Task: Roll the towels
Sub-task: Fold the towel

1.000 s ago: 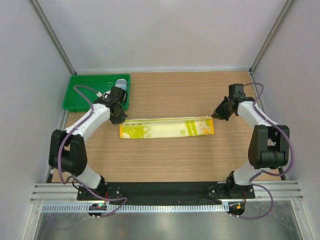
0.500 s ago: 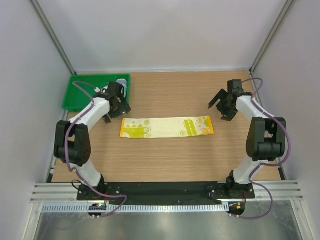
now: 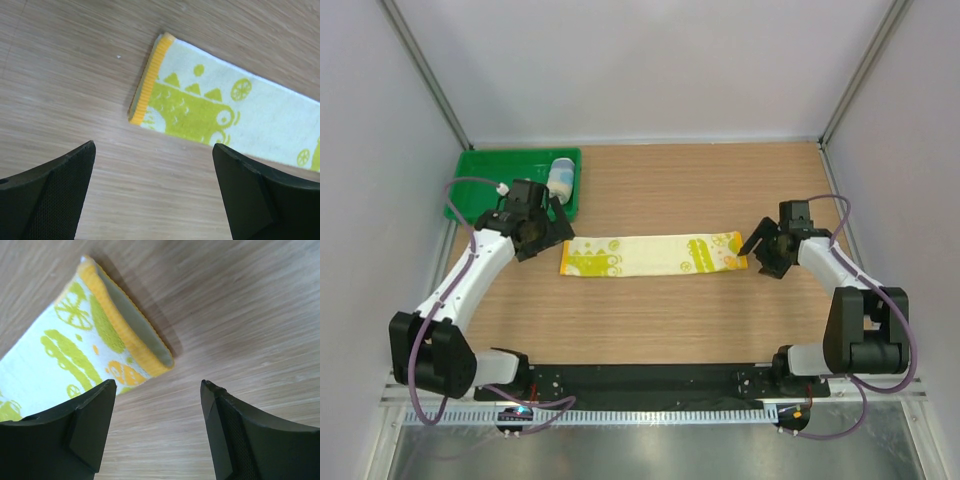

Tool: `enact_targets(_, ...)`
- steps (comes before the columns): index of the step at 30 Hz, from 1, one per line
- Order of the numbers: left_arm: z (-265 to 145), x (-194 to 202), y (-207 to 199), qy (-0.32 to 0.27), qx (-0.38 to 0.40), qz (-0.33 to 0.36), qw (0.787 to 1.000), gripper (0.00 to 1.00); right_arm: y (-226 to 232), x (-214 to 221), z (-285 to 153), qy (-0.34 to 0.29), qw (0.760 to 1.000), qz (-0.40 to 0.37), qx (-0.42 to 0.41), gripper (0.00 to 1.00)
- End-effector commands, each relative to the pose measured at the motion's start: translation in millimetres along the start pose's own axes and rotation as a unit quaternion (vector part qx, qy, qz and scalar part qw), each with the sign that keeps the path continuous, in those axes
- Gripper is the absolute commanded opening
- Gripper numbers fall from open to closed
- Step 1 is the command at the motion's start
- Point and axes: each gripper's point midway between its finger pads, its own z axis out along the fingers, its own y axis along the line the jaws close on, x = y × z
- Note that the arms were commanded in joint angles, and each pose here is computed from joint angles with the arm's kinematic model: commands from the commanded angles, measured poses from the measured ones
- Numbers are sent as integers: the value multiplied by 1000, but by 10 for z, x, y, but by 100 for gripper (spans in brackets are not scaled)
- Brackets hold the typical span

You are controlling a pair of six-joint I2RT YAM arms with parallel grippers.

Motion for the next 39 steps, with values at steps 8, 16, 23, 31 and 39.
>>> enact_targets(8, -339, -77, 144, -24, 0, 106, 994, 100, 0, 99, 162, 4, 1000, -4, -27, 62)
enact_targets(16, -347, -51, 151, -26, 4, 95, 995, 100, -90, 131, 331, 17, 1000, -7, -7, 54)
enact_targets(23, -317, -27, 166, -18, -1, 94, 995, 100, -113, 147, 403, 21, 1000, -9, -4, 38)
enact_targets(31, -292, -6, 164, -12, -2, 94, 995, 100, -163, 154, 417, 22, 1000, -15, 7, 23)
enact_targets(39, -279, 9, 174, -9, -4, 93, 996, 100, -265, -45, 280, -14, 998, -24, 55, 1)
